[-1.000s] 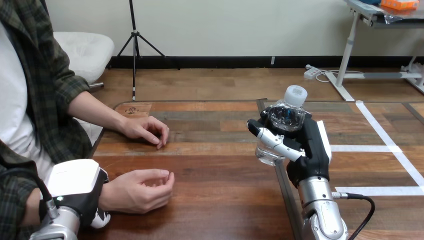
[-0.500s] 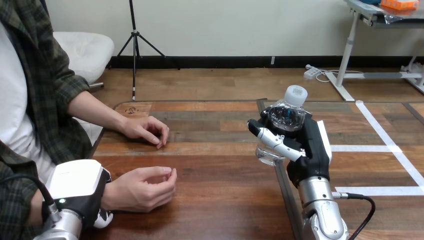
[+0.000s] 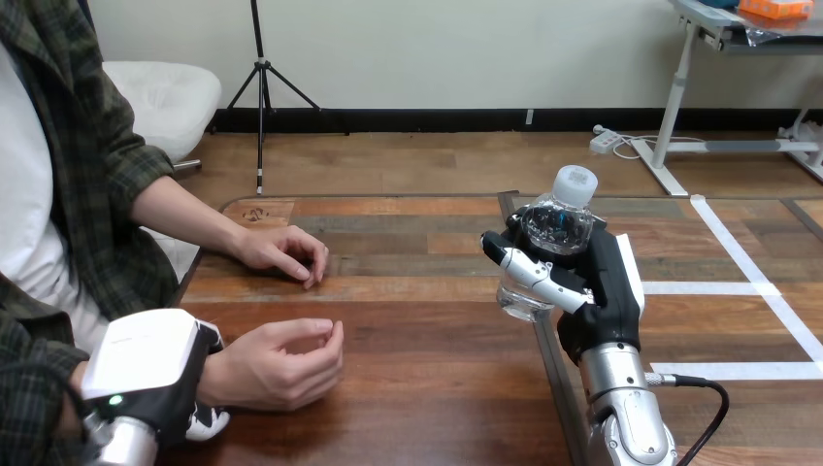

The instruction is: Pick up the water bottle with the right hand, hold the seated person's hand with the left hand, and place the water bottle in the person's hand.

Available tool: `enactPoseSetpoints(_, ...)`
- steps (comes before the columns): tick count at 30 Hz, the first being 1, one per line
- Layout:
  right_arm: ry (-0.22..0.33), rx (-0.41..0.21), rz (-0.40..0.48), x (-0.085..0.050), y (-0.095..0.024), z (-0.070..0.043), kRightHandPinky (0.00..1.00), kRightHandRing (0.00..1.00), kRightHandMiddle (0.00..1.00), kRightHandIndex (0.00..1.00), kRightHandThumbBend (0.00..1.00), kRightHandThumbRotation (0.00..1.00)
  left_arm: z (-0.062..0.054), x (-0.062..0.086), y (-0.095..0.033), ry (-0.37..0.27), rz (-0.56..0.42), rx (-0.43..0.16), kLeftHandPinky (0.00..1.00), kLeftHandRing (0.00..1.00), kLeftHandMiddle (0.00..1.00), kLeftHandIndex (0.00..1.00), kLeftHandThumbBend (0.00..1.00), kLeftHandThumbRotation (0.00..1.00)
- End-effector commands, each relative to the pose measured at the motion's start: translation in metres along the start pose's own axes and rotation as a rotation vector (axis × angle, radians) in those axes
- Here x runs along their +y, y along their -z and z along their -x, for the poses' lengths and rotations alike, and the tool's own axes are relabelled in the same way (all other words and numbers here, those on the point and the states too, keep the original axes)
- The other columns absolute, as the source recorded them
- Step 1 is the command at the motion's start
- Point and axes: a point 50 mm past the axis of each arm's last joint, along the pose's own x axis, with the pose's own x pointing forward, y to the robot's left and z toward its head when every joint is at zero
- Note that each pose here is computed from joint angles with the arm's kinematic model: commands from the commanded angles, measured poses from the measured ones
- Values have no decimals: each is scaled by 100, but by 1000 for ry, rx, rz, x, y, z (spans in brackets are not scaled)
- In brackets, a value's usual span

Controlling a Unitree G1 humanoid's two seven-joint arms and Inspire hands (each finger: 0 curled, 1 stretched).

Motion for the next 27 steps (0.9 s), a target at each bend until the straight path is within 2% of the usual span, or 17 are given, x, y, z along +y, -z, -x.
enactPoseSetpoints(1,-24,-163,5,5,-36,-26,44,43,41,38,66,0,-2,2,-11,-115,105,-75,36,41,46,48,88,0)
enactPoseSetpoints(3,-23,-161,4,5,-36,-26,44,43,41,38,66,0,-1,2,-12,-164,151,-100,36,41,45,47,90,0)
enactPoseSetpoints(7,-17,-158,5,5,-35,-27,44,43,41,38,67,0,0,2,-15,-218,211,-126,34,39,44,46,90,0)
enactPoseSetpoints(14,-21,-162,6,5,-36,-27,44,43,41,38,67,0,2,3,-23,-359,332,-212,31,36,41,44,92,0)
enactPoseSetpoints(20,-18,-162,14,4,-36,-27,44,43,41,38,68,0,3,3,-28,-407,374,-237,29,33,39,42,92,0)
enactPoseSetpoints(22,-16,-159,15,4,-36,-27,44,43,41,38,68,0,3,3,-30,-444,383,-264,28,33,38,42,92,0)
enactPoseSetpoints(27,-16,-163,19,4,-37,-28,44,42,41,38,68,0,4,5,-40,-472,426,-270,27,32,38,41,91,0)
